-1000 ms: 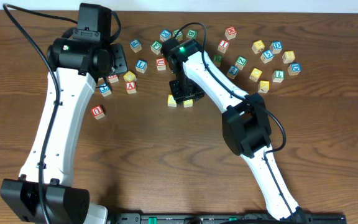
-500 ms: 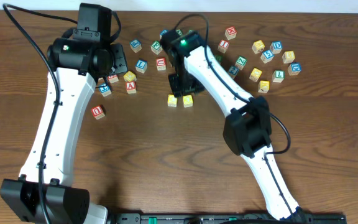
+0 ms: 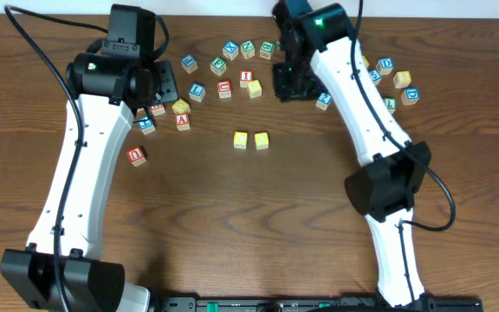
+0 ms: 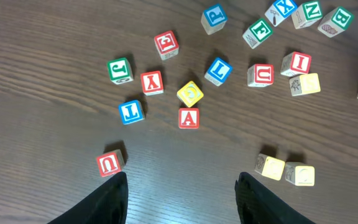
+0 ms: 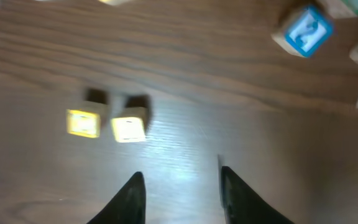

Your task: Spell out CORL

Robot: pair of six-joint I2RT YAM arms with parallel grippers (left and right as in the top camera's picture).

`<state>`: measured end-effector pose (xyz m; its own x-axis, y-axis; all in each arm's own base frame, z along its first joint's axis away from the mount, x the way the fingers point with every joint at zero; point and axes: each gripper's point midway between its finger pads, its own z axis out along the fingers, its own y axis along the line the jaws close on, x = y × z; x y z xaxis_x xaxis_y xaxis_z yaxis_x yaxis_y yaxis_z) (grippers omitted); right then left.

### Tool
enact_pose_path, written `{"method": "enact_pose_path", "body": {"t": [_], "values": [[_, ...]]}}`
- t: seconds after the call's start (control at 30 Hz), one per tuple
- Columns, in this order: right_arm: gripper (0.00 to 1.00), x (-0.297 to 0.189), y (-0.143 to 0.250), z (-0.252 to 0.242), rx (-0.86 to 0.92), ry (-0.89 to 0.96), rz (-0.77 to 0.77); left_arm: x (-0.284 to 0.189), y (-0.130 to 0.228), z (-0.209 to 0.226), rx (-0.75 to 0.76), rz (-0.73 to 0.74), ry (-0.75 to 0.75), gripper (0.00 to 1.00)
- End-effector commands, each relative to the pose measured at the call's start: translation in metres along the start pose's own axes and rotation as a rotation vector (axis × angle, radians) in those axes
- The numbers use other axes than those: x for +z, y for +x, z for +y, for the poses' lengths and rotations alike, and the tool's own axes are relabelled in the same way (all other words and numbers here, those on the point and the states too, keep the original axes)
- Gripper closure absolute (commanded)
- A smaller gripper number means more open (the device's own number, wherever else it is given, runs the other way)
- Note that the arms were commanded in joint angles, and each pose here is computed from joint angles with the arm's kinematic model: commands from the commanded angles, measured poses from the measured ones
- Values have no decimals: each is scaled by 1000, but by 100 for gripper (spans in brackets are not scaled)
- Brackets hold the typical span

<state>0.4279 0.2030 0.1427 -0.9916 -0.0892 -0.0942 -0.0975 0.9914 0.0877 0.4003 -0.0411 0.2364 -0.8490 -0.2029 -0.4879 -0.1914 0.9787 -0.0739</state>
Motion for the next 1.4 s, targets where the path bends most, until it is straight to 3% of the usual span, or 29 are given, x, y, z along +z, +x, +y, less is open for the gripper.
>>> {"method": "enact_pose_path", "body": {"t": [0.0,0.23,0.7,0.93,1.17,1.37], "values": [[68,36,19,-2,-19,29,104,-5,-2,-1,-13,-9,15,45],[69,87,40,10,-62,43,166,-5,-2,-1,-13,-9,15,45],[67,109,45,41,-128,10,129,-5,-3,-2,-13,-12,16,45],[74,101,38,44,-128,-14,102,-5,-3,-2,-13,-15,17,45],[99,89,27,26,-95,9,69,-5,-4,-2,-14,-18,18,45],[99,96,27,14,-81,58,68,-5,-4,-2,-14,-19,18,45]]}}
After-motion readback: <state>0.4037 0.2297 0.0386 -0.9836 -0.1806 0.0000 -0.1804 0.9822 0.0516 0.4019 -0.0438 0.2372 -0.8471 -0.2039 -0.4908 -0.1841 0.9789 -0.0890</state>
